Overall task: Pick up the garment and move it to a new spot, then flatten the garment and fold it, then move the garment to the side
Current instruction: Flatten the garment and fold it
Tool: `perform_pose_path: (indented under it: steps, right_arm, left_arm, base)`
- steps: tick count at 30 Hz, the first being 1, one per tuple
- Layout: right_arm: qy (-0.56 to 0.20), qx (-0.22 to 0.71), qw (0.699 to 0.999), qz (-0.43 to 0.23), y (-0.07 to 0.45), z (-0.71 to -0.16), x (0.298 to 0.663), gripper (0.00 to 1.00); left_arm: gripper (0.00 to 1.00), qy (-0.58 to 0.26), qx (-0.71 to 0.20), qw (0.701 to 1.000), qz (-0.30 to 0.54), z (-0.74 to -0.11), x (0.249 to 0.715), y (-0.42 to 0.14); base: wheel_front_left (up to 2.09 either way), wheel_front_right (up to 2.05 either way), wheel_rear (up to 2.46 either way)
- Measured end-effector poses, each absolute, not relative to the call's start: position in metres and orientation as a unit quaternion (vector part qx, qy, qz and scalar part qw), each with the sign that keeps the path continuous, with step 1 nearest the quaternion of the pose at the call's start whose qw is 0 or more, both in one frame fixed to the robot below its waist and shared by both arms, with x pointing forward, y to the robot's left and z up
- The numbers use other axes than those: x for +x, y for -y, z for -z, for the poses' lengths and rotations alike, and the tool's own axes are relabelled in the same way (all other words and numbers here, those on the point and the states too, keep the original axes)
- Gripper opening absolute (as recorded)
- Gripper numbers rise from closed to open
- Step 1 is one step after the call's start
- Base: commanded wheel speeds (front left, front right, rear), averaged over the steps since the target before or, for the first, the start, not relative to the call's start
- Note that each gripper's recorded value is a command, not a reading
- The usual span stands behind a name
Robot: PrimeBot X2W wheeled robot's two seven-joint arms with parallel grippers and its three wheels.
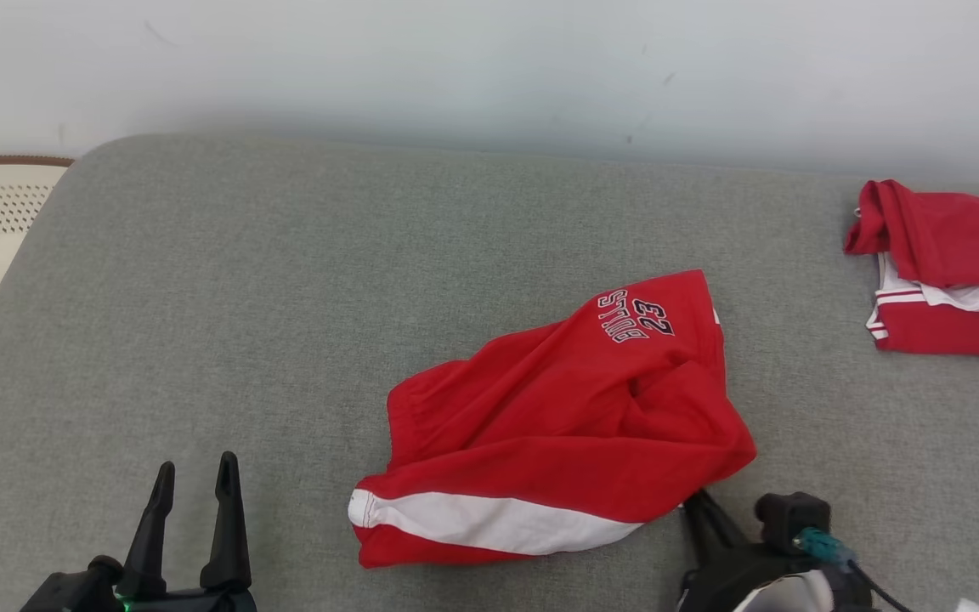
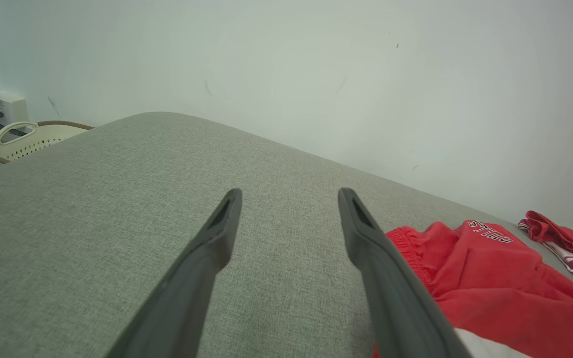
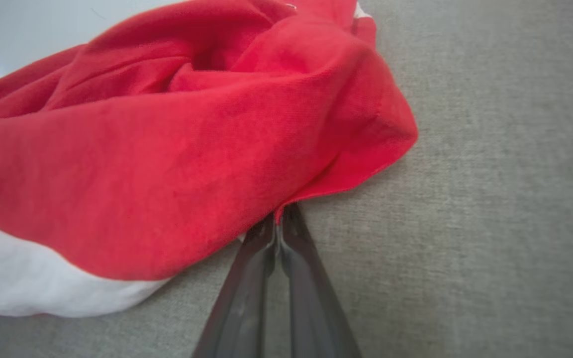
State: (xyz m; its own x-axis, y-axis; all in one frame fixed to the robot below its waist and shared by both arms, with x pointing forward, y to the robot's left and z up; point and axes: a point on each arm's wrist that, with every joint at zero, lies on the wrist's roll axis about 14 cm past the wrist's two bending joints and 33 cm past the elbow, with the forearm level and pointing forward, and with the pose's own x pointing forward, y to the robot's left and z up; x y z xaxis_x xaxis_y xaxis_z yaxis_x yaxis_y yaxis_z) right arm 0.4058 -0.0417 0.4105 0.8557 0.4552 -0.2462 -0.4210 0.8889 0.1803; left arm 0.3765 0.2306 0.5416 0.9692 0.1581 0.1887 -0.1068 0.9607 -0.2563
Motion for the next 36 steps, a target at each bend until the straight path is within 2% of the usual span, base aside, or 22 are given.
perform_pose_path:
  steps: [8,22,23,24,36]
  right_arm:
    - [-0.121,0.021,0.972,-0.201,0.085,-0.424,0.408,0.0]
    - [-0.183,0.039,0.956,-0.228,0.101,-0.438,0.369,0.0]
    - [-0.183,0.04,0.956,-0.227,0.102,-0.439,0.368,0.71]
    - [-0.178,0.042,0.957,-0.224,0.103,-0.441,0.368,1.0]
    - [-0.054,0.044,0.983,-0.168,0.123,-0.485,0.39,1.0]
  left_arm:
    - [1.0,0.104,-0.132,0.984,-0.057,-0.542,0.379,-0.221]
    - [1.0,0.099,-0.141,0.984,-0.037,-0.541,0.387,-0.205]
    - [1.0,0.098,-0.142,0.984,-0.037,-0.54,0.387,-0.205]
    - [1.0,0.097,-0.142,0.984,-0.037,-0.539,0.387,-0.204]
    - [1.0,0.103,-0.14,0.984,-0.04,-0.543,0.383,-0.209]
  base:
    - [0.0,0.0,0.0]
    - [0.0,0.0,0.0]
    - [0.0,0.0,0.0]
    - [0.0,0.0,0.0]
    - [0.0,0.0,0.0]
